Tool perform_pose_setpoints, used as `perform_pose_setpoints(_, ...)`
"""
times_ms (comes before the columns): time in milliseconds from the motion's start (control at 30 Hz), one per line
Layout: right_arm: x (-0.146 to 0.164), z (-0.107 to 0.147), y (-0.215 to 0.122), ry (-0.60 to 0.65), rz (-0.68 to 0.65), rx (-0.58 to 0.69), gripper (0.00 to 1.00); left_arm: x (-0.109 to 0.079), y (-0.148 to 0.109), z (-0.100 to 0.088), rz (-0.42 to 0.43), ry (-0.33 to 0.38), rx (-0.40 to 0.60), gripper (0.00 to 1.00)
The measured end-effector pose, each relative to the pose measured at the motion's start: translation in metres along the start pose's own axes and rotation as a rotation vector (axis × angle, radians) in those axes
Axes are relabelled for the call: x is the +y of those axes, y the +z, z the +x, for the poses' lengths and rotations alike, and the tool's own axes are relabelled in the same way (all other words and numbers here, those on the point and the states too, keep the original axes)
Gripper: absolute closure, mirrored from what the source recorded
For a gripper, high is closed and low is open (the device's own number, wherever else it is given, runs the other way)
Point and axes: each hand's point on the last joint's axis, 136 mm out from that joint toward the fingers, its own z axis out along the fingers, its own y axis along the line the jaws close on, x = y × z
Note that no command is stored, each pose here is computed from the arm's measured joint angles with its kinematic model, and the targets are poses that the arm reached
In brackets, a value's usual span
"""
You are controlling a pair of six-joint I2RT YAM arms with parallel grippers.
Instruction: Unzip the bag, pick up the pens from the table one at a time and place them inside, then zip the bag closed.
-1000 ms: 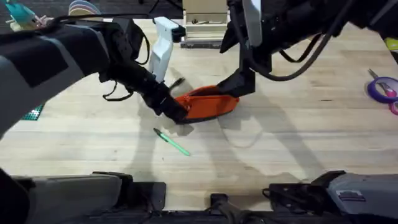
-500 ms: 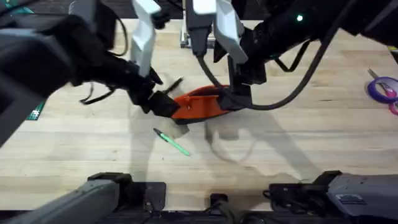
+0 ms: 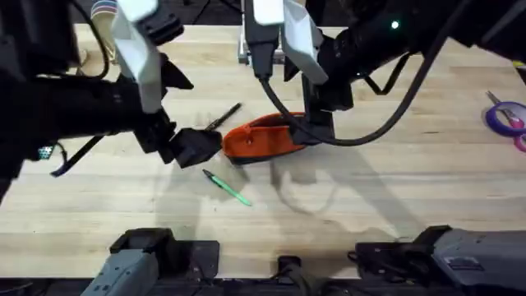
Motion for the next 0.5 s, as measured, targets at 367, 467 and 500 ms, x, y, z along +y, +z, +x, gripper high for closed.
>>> perform_pose_setpoints(367, 0.0, 0.001, 0.005, -0.004, -0.011, 0.007, 0.85, -0.007, -0.01, -0.002, -0.019, 0.02, -0.014, 0.007)
perform_pose_setpoints(467, 0.0, 0.003, 0.011, 0.001, -0.027, 0.017, 0.968, -0.007, -0.01, -0.002, -0.017, 0.018, -0.013, 0.007)
perform_pose_setpoints(500, 0.0, 0.004, 0.013, 0.003, -0.034, 0.018, 0.969, -0.007, -0.01, -0.002, -0.017, 0.018, -0.013, 0.007)
